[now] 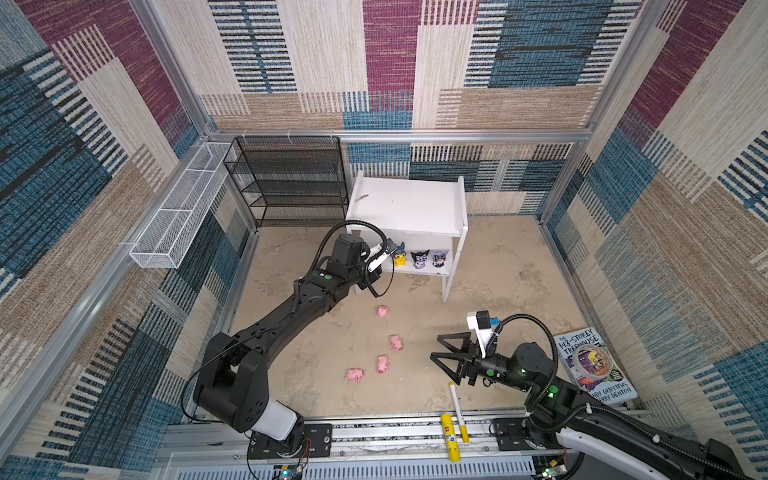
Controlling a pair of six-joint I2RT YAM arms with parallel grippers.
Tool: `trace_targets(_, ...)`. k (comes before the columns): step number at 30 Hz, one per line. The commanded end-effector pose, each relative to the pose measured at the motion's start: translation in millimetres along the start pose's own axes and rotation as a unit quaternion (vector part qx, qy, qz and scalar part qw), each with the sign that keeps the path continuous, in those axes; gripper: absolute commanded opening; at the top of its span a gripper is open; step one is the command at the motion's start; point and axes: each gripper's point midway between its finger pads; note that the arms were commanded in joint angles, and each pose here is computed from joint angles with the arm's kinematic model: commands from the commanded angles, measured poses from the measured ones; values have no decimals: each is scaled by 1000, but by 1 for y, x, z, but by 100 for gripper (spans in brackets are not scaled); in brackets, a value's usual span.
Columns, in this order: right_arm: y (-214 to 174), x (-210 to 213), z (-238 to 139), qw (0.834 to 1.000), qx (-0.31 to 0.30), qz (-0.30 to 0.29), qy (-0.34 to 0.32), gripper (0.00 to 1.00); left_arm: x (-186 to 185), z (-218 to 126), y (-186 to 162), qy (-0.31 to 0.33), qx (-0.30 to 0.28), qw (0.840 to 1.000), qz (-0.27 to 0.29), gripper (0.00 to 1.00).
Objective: Place and organize the plastic toys onto the shelf
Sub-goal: 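Set the olive-green figure down on the lower tier beside the Pikachu figure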
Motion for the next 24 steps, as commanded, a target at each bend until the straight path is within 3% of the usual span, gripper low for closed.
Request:
trace_targets(1, 5, 5, 0, 1000, -11, -1, 9, 87, 4, -2, 4, 9, -8, 1000, 0, 41)
trace_targets(9, 5, 5, 0, 1000, -10, -2, 9, 87, 3, -3, 5, 6, -9, 1000, -1, 31)
trace_targets(24, 5, 4, 1, 1000, -10, -4, 8, 87, 9, -5, 9, 23, -18, 1000, 0, 27)
Point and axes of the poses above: each gripper's point midway between its finger pads, its own z axis out along the fingers, its own x axis along the line the jaws close on, y = z × x, and after that the axes turned 15 degrees about z, right-handed
